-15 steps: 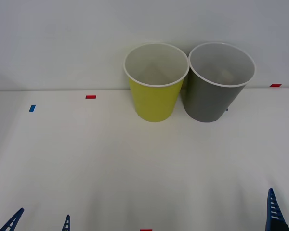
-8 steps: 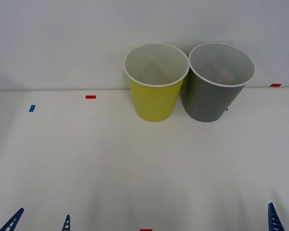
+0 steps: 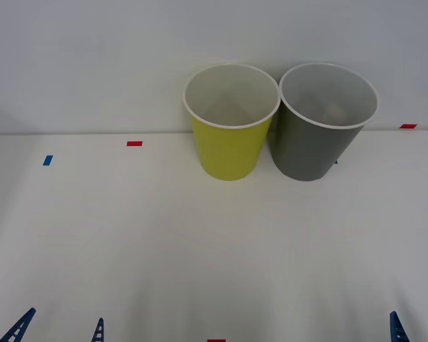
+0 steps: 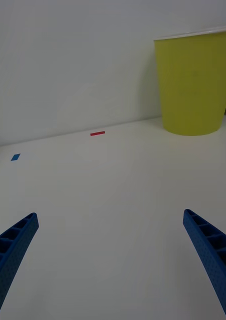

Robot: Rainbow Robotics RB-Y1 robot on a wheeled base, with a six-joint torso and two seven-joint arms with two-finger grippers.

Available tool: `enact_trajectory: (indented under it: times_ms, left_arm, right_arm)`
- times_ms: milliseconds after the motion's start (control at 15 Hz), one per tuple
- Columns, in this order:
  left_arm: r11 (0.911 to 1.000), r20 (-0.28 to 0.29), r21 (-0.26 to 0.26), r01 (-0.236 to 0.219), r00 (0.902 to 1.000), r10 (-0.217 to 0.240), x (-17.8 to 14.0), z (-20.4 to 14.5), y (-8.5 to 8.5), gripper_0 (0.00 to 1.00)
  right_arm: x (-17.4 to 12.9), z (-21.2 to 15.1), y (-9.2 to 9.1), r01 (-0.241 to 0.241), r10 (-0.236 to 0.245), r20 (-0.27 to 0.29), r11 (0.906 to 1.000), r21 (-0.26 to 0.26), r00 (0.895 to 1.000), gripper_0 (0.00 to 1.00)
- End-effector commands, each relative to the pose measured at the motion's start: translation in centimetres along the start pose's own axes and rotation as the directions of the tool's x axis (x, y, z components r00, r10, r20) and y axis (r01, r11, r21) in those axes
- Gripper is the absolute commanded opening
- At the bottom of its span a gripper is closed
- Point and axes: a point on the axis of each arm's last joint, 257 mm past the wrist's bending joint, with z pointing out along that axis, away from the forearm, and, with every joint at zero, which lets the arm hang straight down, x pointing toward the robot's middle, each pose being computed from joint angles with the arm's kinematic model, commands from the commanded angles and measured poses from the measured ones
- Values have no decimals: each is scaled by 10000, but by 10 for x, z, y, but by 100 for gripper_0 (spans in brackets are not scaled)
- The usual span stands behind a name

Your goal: Put cans in the gray bin and PET bottles in the light green bin.

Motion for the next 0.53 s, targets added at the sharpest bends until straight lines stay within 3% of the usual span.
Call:
enact_trajectory:
  times_ms: [67,533]
  left_arm:
    - [10000,0,0,0,10000,0,0,0,0,100]
    - [10000,0,0,0,10000,0,0,0,0,100]
  right_arm:
    - [-1,0,1,-69,68,84,9999,80,9999,80]
    - [-1,0,1,-69,68,84,9999,80,9999,80]
